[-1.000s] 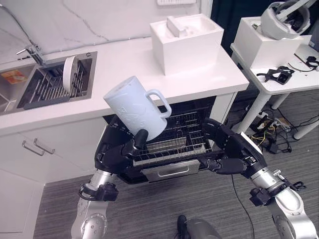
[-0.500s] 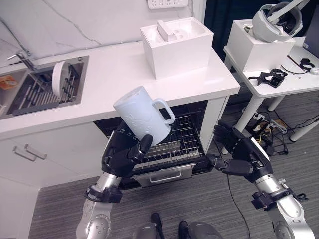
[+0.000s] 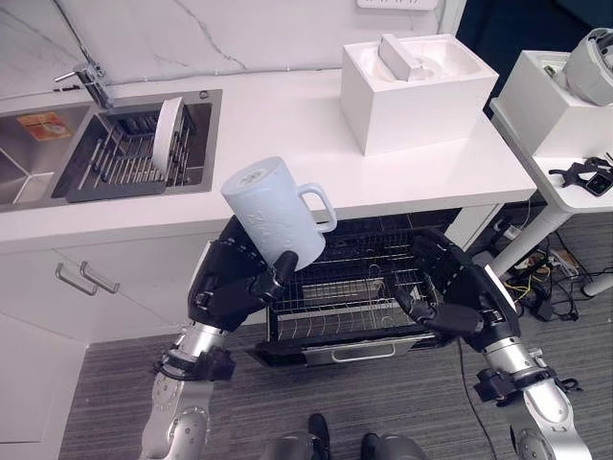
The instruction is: Place the dishes in the dishwasher.
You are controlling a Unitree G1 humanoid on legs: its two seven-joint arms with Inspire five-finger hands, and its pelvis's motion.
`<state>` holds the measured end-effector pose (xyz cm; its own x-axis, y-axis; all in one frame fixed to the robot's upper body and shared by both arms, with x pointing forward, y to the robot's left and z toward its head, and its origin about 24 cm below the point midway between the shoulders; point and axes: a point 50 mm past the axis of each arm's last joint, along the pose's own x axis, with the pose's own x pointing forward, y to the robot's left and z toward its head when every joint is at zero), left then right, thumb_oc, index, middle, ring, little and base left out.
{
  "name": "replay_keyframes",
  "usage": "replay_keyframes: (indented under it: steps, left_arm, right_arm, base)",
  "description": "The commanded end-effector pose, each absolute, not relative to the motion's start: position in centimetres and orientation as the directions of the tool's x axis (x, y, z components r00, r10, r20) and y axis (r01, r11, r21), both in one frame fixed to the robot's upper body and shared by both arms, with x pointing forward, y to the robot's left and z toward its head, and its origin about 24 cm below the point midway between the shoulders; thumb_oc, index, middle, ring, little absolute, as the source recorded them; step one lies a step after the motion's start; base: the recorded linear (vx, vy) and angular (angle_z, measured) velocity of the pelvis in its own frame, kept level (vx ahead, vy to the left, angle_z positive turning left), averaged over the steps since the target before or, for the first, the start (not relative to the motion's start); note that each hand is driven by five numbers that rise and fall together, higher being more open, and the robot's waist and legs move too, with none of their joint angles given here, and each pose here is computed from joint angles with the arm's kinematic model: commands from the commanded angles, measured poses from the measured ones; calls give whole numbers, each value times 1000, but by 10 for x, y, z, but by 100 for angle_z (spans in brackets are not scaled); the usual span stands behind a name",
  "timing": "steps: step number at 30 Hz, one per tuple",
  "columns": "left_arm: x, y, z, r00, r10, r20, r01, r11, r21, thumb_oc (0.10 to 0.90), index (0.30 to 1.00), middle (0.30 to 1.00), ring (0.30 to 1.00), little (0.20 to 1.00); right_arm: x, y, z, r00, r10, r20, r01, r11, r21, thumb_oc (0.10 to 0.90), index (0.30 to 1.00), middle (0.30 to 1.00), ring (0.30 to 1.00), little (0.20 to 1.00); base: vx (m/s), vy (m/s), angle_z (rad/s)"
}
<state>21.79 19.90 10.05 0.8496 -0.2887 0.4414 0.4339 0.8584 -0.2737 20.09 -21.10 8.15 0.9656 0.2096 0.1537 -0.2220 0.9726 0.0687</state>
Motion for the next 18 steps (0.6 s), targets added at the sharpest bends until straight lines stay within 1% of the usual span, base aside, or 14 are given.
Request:
replay_keyframes:
  steps: [1, 4, 7, 8, 11, 12, 13, 14, 15, 17, 18]
  left_arm:
    - [213, 193, 160, 650, -341, 679, 503, 863, -48, 400, 300, 300, 300, 300]
    - [220, 186, 160, 666, -361, 653, 487, 873, -14, 400, 300, 300, 300, 300]
    - [229, 186, 160, 682, -366, 633, 448, 893, 34, 400, 300, 300, 300, 300]
    - [229, 187, 161, 698, -346, 627, 396, 916, 64, 400, 300, 300, 300, 300]
    - [228, 189, 165, 707, -311, 636, 318, 942, 107, 400, 300, 300, 300, 300]
    - [228, 192, 165, 717, -264, 646, 278, 957, 82, 400, 300, 300, 300, 300]
    - [228, 192, 166, 716, -252, 651, 266, 961, 79, 400, 300, 300, 300, 300]
    - [227, 193, 167, 718, -213, 663, 220, 973, 75, 400, 300, 300, 300, 300]
    - [228, 191, 165, 728, -196, 656, 197, 978, 73, 400, 300, 300, 300, 300]
    - [229, 190, 166, 723, -157, 672, 118, 988, 104, 400, 300, 300, 300, 300]
    - [230, 188, 167, 709, -149, 689, 68, 987, 143, 400, 300, 300, 300, 300]
  right_arm:
    - [208, -203, 131, 878, 233, 418, -283, 957, 60, 800, 900, 900, 900, 900]
    - [208, -198, 129, 874, 244, 421, -297, 953, 64, 800, 900, 900, 900, 900]
    - [208, -202, 126, 883, 249, 398, -294, 954, 55, 800, 900, 900, 900, 900]
    - [211, -199, 127, 881, 257, 397, -301, 952, 51, 800, 900, 900, 900, 900]
    - [214, -198, 134, 868, 283, 409, -318, 948, 20, 800, 900, 900, 900, 900]
    - [221, -196, 139, 862, 300, 409, -335, 942, 16, 800, 900, 900, 900, 900]
    - [222, -196, 141, 860, 302, 411, -341, 940, 24, 800, 900, 900, 900, 900]
    - [225, -194, 145, 850, 312, 425, -373, 925, 66, 800, 900, 900, 900, 900]
    - [227, -193, 149, 841, 316, 440, -380, 923, 64, 800, 900, 900, 900, 900]
    - [231, -190, 157, 828, 326, 457, -385, 922, 39, 800, 900, 900, 900, 900]
    - [233, -188, 159, 811, 362, 459, -432, 900, 52, 800, 900, 900, 900, 900]
  base:
    - [63, 97, 7]
    - [62, -7, 23]
    - [82, -287, 32]
    - [19, -235, 30]
    - [-16, -364, 31]
    - [-1, -399, 31]
    - [33, -413, 12]
    - [25, -331, -11]
    - [-3, -388, 13]
    - [-41, -241, 16]
    - [-37, -155, -2]
